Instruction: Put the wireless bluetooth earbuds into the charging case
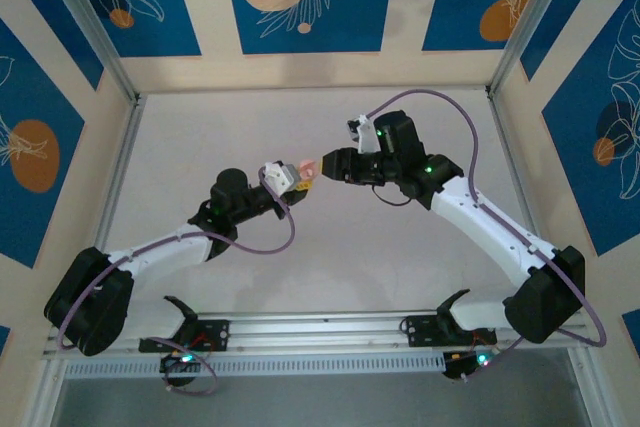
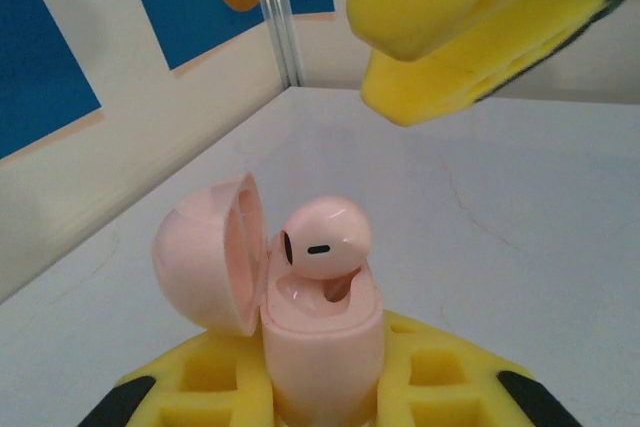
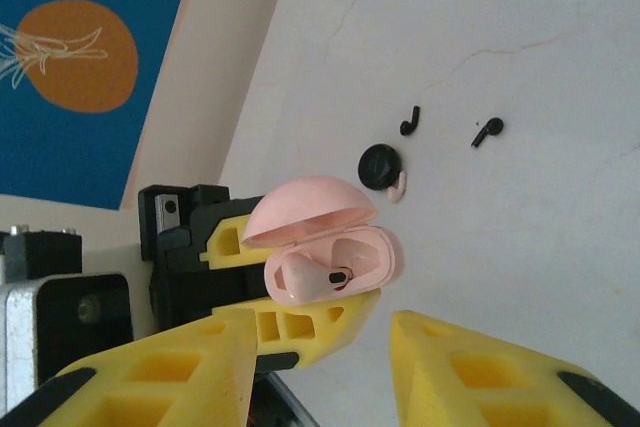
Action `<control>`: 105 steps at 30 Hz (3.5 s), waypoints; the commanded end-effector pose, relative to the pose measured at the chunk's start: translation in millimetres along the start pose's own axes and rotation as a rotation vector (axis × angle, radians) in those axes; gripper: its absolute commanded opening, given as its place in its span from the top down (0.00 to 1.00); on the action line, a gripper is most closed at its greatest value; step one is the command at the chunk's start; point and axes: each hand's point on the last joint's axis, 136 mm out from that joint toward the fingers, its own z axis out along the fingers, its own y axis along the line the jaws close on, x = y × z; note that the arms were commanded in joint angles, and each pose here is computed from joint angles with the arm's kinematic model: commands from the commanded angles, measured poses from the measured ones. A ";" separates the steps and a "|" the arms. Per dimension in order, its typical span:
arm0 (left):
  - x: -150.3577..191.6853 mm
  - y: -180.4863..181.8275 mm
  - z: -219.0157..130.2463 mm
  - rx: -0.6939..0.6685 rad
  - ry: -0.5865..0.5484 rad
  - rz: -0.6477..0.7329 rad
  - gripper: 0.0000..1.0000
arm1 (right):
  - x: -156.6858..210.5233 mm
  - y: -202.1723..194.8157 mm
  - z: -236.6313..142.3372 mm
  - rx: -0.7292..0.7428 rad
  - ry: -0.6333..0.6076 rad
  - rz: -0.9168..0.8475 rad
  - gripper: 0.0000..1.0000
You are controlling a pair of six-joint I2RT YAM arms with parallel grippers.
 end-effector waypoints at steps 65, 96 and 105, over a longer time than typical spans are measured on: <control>-47.6 -40.3 -7.1 0.252 -0.138 0.078 0.82 | 33.6 31.1 -15.7 -0.422 0.042 -1.373 0.65; -51.7 -33.1 -10.9 0.197 -0.128 0.101 0.82 | 30.1 13.8 5.6 -0.296 0.090 -1.205 0.91; -53.1 -27.9 -12.5 0.161 -0.127 0.115 0.82 | 20.6 6.2 11.3 -0.174 0.046 -1.031 0.98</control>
